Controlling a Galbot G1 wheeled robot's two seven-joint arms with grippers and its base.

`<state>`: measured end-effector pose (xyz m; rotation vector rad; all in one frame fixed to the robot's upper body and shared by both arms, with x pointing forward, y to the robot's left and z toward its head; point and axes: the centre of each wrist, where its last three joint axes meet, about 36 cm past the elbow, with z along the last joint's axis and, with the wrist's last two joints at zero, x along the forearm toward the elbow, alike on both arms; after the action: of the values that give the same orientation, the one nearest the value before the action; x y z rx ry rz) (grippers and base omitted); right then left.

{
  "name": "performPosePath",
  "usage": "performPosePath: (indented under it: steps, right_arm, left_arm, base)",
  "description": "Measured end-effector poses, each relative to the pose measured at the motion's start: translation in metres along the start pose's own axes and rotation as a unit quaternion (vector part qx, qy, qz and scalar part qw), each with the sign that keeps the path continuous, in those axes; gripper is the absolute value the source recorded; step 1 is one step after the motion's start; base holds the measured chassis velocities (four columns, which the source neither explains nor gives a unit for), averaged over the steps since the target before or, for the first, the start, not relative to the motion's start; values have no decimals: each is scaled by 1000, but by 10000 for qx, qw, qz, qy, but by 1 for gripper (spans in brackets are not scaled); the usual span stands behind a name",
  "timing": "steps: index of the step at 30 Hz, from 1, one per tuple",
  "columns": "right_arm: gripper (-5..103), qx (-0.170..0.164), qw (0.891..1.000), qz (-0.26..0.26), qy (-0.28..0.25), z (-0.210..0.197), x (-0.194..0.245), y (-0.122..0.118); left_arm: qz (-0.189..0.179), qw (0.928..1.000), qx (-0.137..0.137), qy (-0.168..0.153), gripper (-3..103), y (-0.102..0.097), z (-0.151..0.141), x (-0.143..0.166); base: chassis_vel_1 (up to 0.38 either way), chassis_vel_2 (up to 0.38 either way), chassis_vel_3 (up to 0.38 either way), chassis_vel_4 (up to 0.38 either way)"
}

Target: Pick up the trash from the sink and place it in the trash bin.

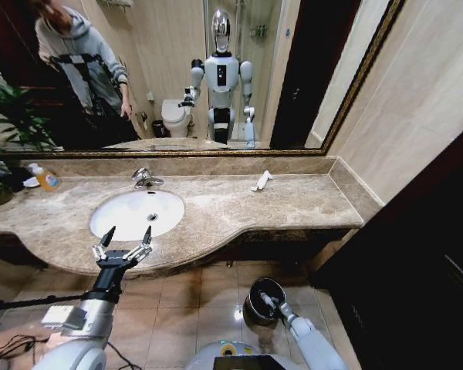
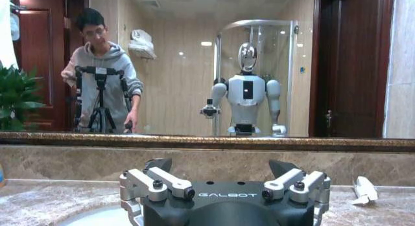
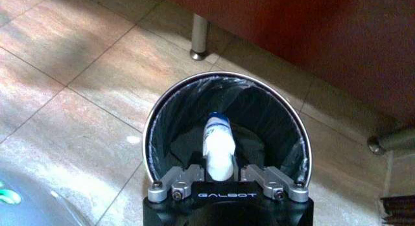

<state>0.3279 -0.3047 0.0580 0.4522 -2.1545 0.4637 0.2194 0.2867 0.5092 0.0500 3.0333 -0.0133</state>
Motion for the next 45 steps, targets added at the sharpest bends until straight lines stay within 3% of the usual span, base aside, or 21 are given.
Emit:
performPosePath:
  steps: [8, 10, 11, 14, 18, 20, 29, 34, 40, 41, 45]
  right_arm:
    - [54, -50, 9995, 300, -63, 0, 0, 4]
    - [54, -52, 9995, 318, -80, -1, 0, 4]
    - [65, -48, 9993, 339, -114, -2, 1, 4]
    - [71, -53, 9993, 356, -135, -1, 3, 4]
    - [92, -79, 9992, 369, -106, 4, 6, 4]
    - [96, -93, 9992, 369, -97, 5, 7, 5]
    - [100, -296, 9988, 375, -94, 9, 9, 18]
    - [100, -762, 9956, 466, -284, 0, 29, 22]
    - [100, -687, 9909, 661, -951, -10, 74, 16]
    - [100, -508, 9862, 869, -1315, -16, 95, 10]
    - [100, -527, 9753, 1169, -1798, -31, 134, 1]
  left_arm:
    - [0, 10000, 0, 0, 100, 0, 0, 0]
    - [0, 10000, 0, 0, 100, 0, 0, 0]
    - [0, 10000, 0, 0, 100, 0, 0, 0]
    - [0, 10000, 0, 0, 100, 0, 0, 0]
    - [0, 10000, 0, 0, 100, 0, 0, 0]
    - [0, 10000, -1, 0, 100, 0, 0, 0]
    - [0, 10000, 0, 0, 100, 0, 0, 0]
    - [0, 10000, -1, 0, 100, 0, 0, 0]
    - [0, 10000, 0, 0, 100, 0, 0, 0]
    - [0, 10000, 0, 0, 100, 0, 0, 0]
    - [0, 10000, -1, 0, 100, 0, 0, 0]
  base:
    - [0, 0, 0, 0]
    - [0, 0, 0, 0]
    - [0, 0, 0, 0]
    - [0, 0, 0, 0]
    - [0, 0, 0, 0]
    - [0, 0, 0, 0]
    - [0, 0, 0, 0]
    - [0, 0, 0, 0]
    - [0, 0, 0, 0]
    - [0, 0, 0, 0]
    - [0, 0, 0, 0]
